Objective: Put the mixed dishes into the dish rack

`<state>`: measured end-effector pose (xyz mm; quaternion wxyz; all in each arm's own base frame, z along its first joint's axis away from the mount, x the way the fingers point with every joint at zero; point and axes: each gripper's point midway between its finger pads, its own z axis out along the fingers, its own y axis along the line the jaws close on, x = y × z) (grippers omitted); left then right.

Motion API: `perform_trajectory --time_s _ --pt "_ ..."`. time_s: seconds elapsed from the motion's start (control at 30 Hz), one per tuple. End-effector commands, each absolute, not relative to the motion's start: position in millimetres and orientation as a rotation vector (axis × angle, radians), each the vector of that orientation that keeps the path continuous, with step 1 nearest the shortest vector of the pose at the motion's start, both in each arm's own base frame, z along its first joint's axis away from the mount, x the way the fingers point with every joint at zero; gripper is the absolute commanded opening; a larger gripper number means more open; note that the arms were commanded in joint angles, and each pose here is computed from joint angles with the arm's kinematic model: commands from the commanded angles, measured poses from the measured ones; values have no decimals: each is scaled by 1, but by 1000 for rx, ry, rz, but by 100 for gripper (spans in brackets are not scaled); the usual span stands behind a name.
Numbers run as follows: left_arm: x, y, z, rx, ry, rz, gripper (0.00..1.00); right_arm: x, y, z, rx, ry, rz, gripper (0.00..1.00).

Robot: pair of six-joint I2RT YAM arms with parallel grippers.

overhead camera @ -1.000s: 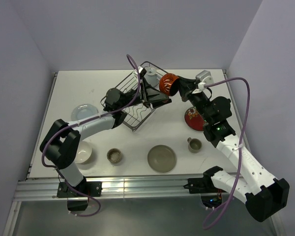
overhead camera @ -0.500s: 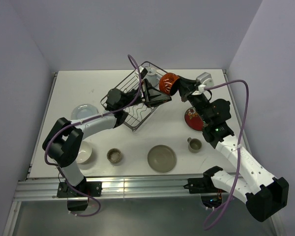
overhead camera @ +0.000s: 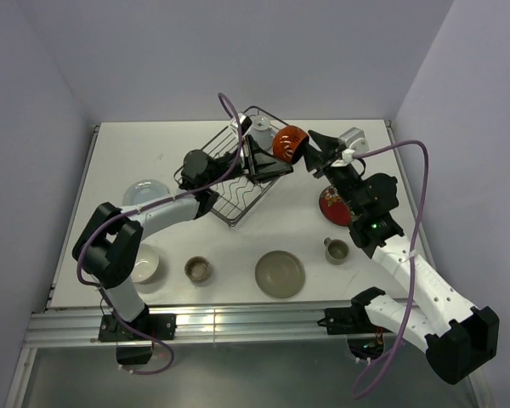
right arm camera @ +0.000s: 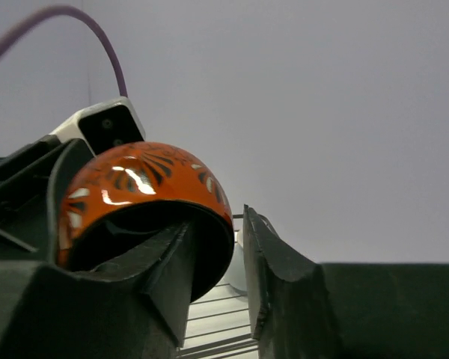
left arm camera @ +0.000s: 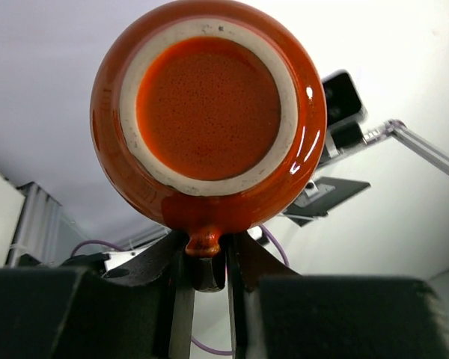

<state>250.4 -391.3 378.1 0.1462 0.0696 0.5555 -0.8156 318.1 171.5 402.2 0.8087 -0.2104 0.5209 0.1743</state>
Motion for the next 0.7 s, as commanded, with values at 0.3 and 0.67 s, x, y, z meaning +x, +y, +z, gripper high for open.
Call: perform_trajectory --time_s 0.3,0.67 --pt "265 -368 394 239 1535 -2216 0 304 163 419 -476 1032 326 63" --pt "362 -357 323 257 1937 -1509 0 296 137 355 -660 1253 368 75"
